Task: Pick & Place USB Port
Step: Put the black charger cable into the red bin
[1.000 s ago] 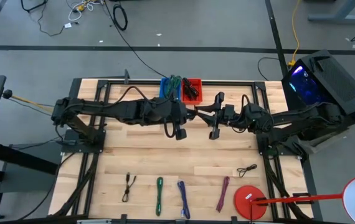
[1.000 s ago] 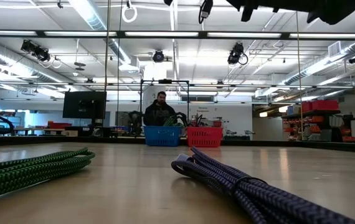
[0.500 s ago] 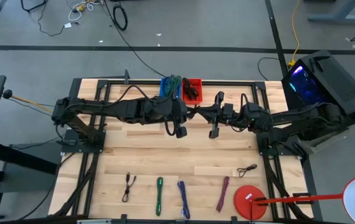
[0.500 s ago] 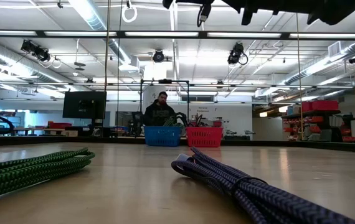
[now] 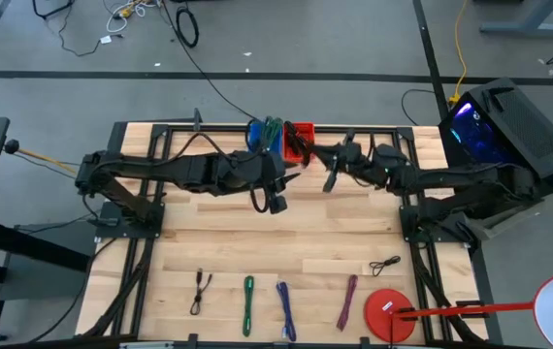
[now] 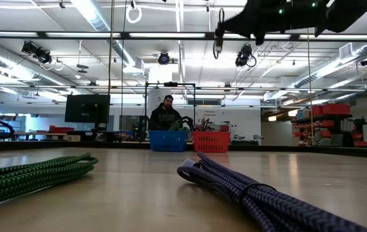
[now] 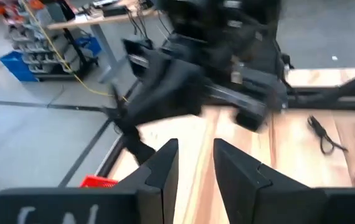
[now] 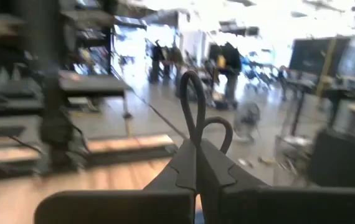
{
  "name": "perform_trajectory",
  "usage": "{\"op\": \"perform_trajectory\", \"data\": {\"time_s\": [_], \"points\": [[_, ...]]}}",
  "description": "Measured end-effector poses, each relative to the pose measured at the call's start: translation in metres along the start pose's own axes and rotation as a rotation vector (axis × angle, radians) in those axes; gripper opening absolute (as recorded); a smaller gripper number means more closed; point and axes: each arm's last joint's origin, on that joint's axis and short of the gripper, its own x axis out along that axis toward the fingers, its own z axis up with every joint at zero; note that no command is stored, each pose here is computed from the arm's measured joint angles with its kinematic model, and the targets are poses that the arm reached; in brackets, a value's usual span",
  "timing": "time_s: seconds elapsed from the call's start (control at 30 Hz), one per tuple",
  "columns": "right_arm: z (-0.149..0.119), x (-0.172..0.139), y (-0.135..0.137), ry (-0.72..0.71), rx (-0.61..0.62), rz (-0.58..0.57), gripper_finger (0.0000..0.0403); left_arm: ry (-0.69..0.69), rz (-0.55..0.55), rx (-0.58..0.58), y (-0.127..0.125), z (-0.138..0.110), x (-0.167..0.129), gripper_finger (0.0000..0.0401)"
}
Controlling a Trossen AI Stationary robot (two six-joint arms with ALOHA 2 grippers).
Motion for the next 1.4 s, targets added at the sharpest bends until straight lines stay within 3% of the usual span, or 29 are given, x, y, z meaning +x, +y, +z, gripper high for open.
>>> {"op": "perform_trajectory", "data": {"time_s": [0.33,0.5,0.83,1.17,1.4], "points": [[-0.02,0.006,-0.082,0.083,0.112,-0.13,0.0,0.118,-0.065,0.018,-0.02,-0.012,-0.015,0.0112],[-0.042,0.022,-0.112,0.19,0.206,-0.116,0.0,0.147,-0.079,0.014,-0.029,-0.016,-0.014,0.0112],[-0.092,0.073,-0.129,0.365,0.224,-0.091,0.0,0.227,-0.082,0.013,-0.043,-0.031,-0.002,0.0112],[-0.122,0.07,-0.144,0.5,0.297,-0.146,0.0,0.285,-0.071,0.033,-0.051,-0.043,0.009,0.0112],[-0.124,0.069,-0.143,0.528,0.299,-0.154,0.0,0.299,-0.057,0.044,-0.054,-0.047,0.014,0.0112]]}}
